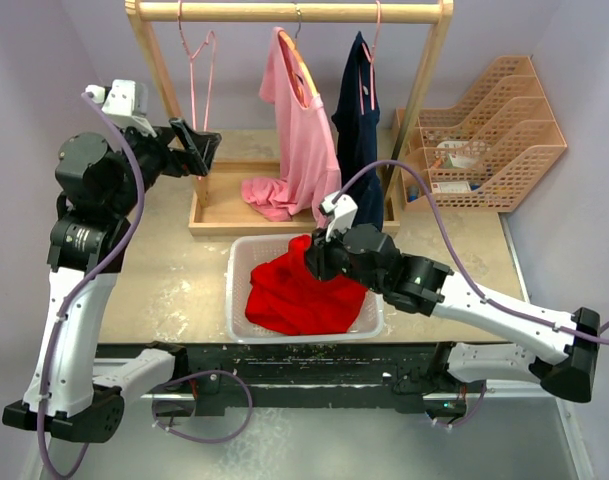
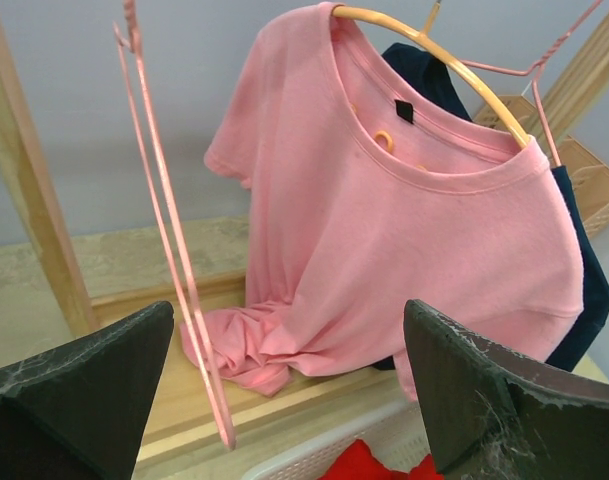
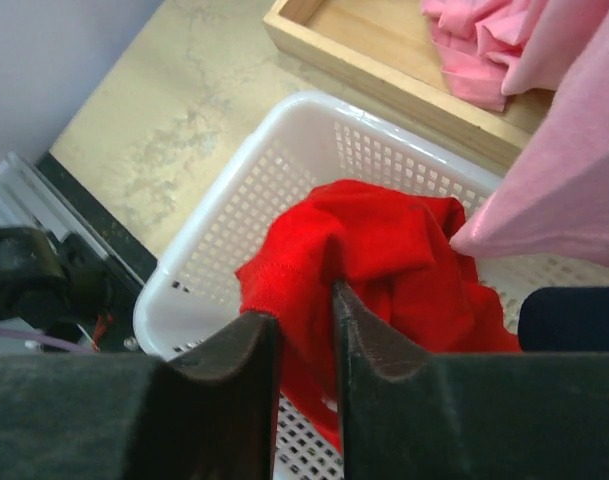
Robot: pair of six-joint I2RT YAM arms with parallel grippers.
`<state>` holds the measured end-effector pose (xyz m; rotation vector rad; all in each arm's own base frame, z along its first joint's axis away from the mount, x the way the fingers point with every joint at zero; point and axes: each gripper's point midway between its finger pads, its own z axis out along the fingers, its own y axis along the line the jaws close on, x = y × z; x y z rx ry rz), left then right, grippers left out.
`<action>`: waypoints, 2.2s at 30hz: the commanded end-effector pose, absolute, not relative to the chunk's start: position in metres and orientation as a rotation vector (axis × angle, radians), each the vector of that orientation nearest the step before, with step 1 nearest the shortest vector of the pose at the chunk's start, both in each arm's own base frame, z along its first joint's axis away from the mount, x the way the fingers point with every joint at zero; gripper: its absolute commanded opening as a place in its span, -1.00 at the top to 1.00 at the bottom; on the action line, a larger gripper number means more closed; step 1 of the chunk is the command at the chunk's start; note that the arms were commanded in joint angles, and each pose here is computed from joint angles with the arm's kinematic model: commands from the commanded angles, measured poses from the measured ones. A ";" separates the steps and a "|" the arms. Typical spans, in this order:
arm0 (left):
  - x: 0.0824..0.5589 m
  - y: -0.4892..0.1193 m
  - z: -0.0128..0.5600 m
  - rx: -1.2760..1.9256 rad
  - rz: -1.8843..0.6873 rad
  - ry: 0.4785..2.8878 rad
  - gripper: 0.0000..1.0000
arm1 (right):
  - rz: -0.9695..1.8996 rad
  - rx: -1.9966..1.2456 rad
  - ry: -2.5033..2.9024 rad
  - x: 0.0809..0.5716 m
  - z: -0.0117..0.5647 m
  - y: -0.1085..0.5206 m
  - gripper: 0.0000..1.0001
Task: Remove the t-shirt from the hanger
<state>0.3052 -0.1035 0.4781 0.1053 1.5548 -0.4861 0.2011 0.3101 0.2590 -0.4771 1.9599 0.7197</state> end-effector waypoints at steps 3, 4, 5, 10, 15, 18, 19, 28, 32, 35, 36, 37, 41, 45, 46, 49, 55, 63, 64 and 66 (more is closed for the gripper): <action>0.304 -0.121 0.529 0.166 -0.592 1.414 -0.99 | 0.788 -0.543 1.938 0.192 0.279 0.323 -0.12; 0.304 -0.123 0.532 0.177 -0.604 1.408 -0.99 | 0.781 -0.565 1.948 0.190 0.277 0.322 -0.24; 0.305 -0.125 0.537 0.185 -0.615 1.398 -0.99 | 0.781 -0.584 1.949 0.189 0.278 0.322 -0.32; 0.315 -0.137 0.547 0.221 -0.666 1.387 -0.99 | 0.753 -0.629 1.955 0.185 0.283 0.317 -0.66; 0.328 -0.150 0.558 0.268 -0.697 1.379 -1.00 | 0.794 -0.630 1.858 0.180 0.312 0.307 -0.64; 0.334 -0.164 0.571 0.263 -0.627 1.359 -0.99 | 0.828 -0.626 1.785 0.175 0.333 0.300 -0.62; 0.334 -0.173 0.575 0.266 -0.598 1.358 -0.99 | 0.833 -0.620 1.769 0.174 0.338 0.297 -0.61; 0.375 -0.233 0.579 0.242 -0.458 1.402 -0.98 | 0.867 -0.609 1.780 0.169 0.334 0.296 -0.60; 0.400 -0.240 0.575 0.182 -0.399 1.417 -0.98 | 0.886 -0.599 1.772 0.168 0.334 0.297 -0.60; 0.414 -0.246 0.566 0.150 -0.390 1.434 -0.98 | 0.907 -0.597 1.765 0.167 0.334 0.299 -0.60; 0.418 -0.245 0.562 0.131 -0.377 1.446 -0.99 | 0.911 -0.596 1.764 0.166 0.334 0.300 -0.60; 0.422 -0.244 0.558 0.112 -0.364 1.454 -0.98 | 0.916 -0.597 1.765 0.166 0.333 0.300 -0.60; 0.429 -0.237 0.552 0.052 -0.322 1.462 -0.98 | 0.927 -0.592 1.774 0.163 0.330 0.300 -0.60; 0.432 -0.231 0.554 0.012 -0.308 1.442 -0.98 | 0.935 -0.586 1.781 0.162 0.328 0.298 -0.60; 0.432 -0.231 0.555 0.010 -0.308 1.438 -0.98 | 0.937 -0.584 1.781 0.161 0.328 0.297 -0.59; 0.436 -0.234 0.552 0.015 -0.303 1.439 -0.99 | 0.945 -0.579 1.783 0.160 0.328 0.297 -0.59; 0.444 -0.239 0.546 0.019 -0.299 1.443 -0.99 | 0.969 -0.567 1.763 0.159 0.333 0.298 -0.58; 0.457 -0.239 0.541 0.013 -0.266 1.440 -0.99 | 0.959 -0.574 1.777 0.160 0.329 0.300 -0.58; 0.458 -0.240 0.541 0.018 -0.267 1.442 -0.99 | 0.958 -0.575 1.779 0.161 0.329 0.301 -0.58; 0.461 -0.241 0.540 0.025 -0.272 1.445 -1.00 | 0.960 -0.577 1.779 0.161 0.328 0.302 -0.58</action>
